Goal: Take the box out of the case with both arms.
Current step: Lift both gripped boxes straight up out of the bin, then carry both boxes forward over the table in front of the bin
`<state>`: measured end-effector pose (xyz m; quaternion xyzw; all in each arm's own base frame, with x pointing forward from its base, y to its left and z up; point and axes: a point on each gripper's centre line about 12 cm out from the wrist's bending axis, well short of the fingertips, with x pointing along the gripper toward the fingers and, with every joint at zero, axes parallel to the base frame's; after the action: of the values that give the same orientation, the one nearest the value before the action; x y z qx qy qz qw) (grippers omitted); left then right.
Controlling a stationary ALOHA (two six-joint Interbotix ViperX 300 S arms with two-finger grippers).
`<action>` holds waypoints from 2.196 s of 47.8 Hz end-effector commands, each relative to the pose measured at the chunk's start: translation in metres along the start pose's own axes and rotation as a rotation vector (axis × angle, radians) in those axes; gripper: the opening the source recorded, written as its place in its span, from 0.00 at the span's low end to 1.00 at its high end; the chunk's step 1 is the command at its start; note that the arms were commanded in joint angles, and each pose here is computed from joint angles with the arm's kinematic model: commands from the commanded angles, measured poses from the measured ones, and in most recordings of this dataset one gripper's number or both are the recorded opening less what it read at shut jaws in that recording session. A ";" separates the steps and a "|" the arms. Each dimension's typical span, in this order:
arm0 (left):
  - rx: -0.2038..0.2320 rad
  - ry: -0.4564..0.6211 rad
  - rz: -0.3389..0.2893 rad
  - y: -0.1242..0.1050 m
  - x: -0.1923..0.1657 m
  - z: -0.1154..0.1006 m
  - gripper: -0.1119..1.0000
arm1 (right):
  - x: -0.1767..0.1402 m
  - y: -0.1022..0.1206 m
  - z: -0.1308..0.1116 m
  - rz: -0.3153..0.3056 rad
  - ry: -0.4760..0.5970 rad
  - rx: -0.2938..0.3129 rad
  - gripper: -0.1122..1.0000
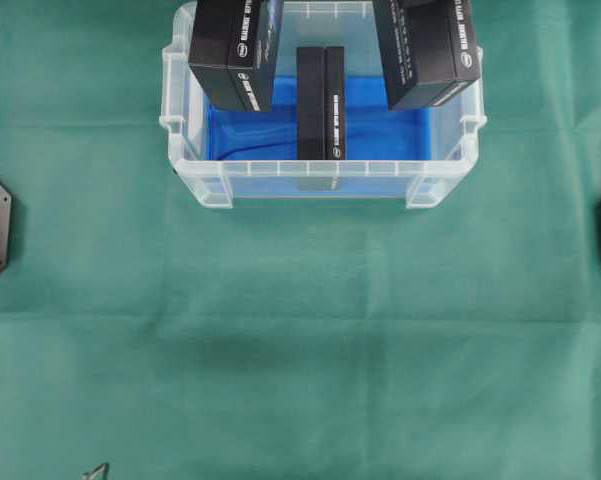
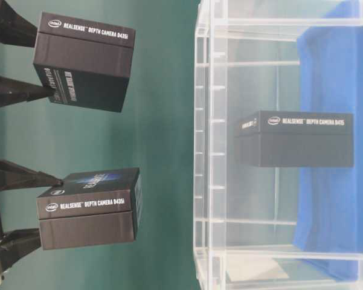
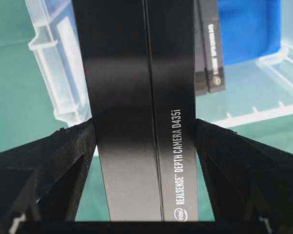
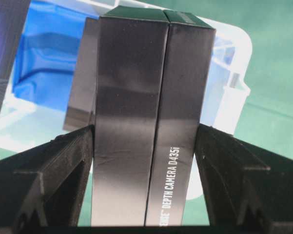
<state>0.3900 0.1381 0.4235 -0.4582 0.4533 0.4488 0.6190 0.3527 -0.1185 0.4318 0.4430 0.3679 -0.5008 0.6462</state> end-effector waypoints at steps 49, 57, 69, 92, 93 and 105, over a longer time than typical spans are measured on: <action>0.003 -0.027 -0.043 0.003 -0.018 -0.002 0.67 | -0.016 -0.001 0.000 0.041 -0.017 0.003 0.71; 0.004 -0.027 -0.045 0.002 -0.018 -0.003 0.67 | -0.016 0.000 -0.001 0.041 -0.016 0.001 0.71; 0.009 -0.026 -0.048 0.000 -0.019 -0.006 0.67 | -0.017 0.001 -0.005 0.039 -0.011 -0.006 0.71; 0.038 -0.036 -0.061 -0.011 -0.026 -0.036 0.67 | -0.026 0.006 -0.038 0.018 0.028 -0.016 0.71; 0.045 -0.034 -0.062 -0.013 -0.026 -0.039 0.67 | -0.026 0.007 -0.042 0.017 0.031 -0.014 0.71; 0.150 -0.011 -0.076 -0.028 -0.029 -0.081 0.67 | -0.036 0.016 -0.090 0.007 0.068 0.046 0.71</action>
<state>0.4088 0.0645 0.4234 -0.4254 0.4773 0.4118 0.6493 0.3610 -0.0325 0.4271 0.4652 0.3885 -0.4996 0.6189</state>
